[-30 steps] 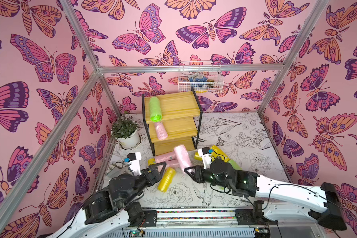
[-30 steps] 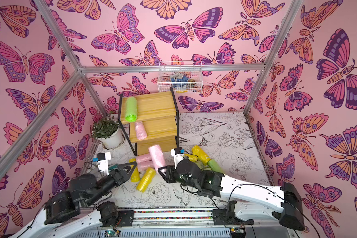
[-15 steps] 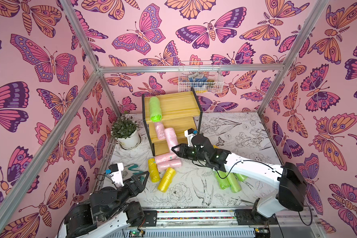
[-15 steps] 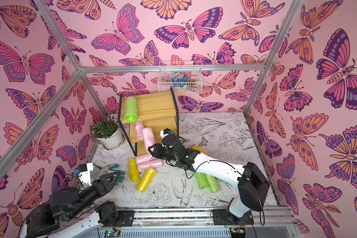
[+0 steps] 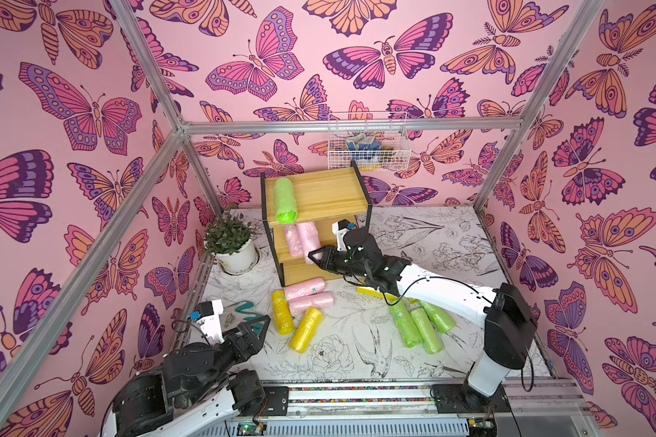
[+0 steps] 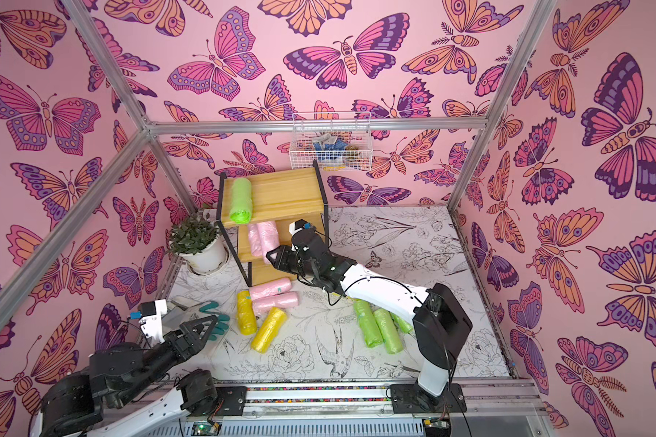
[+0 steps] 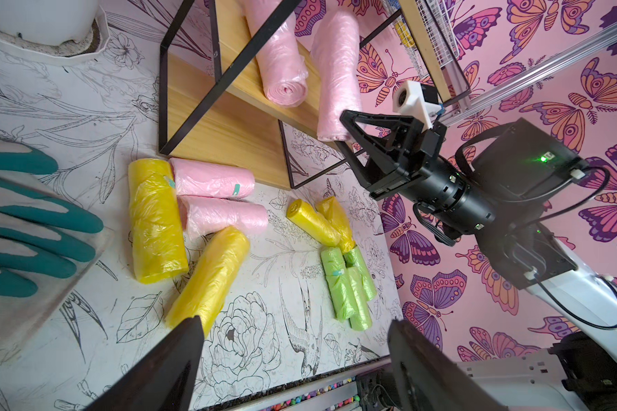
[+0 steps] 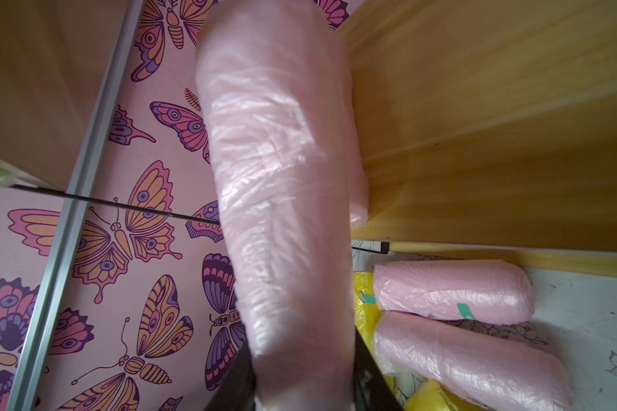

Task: Sort the rolls of trash bags by color and place them on the shelf
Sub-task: Place the roll of trash bags on the shelf.

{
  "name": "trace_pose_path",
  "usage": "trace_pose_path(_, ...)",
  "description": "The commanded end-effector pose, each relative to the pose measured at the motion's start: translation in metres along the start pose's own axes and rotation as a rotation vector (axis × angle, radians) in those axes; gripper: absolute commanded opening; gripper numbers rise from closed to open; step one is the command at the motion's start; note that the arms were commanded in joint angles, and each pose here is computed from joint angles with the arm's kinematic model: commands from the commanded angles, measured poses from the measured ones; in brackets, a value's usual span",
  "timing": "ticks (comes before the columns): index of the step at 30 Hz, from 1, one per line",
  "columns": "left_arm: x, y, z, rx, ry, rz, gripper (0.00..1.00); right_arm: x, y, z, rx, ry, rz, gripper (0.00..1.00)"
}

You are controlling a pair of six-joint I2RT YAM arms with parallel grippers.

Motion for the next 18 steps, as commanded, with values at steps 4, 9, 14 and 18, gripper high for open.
trace_pose_path(4, -0.002, -0.003, -0.001, -0.032, -0.05, -0.007, 0.88, -0.021, -0.009, 0.018, -0.028, 0.047, -0.073, 0.0)
trace_pose_path(9, -0.003, -0.004, -0.005, -0.028, -0.073, 0.012, 0.88, -0.027, -0.016, 0.015, -0.016, 0.044, -0.09, 0.0)
trace_pose_path(14, 0.001, -0.006, -0.005, -0.023, -0.073, 0.032, 0.88, -0.031, -0.013, 0.01, 0.002, 0.041, -0.105, 0.0)
trace_pose_path(18, 0.004, -0.008, -0.003, -0.024, -0.067, 0.039, 0.87, -0.033, -0.012, 0.01, 0.017, 0.06, -0.112, 0.0)
Point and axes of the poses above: each gripper's point midway between its finger pads, its own y axis back along the fingers, its own z axis along the line the jaws close on, x = y × z, the point moved 9 cm from there along y, back along the fingers, and after that the axes turned 13 degrees about -y, right-handed, at the moved point
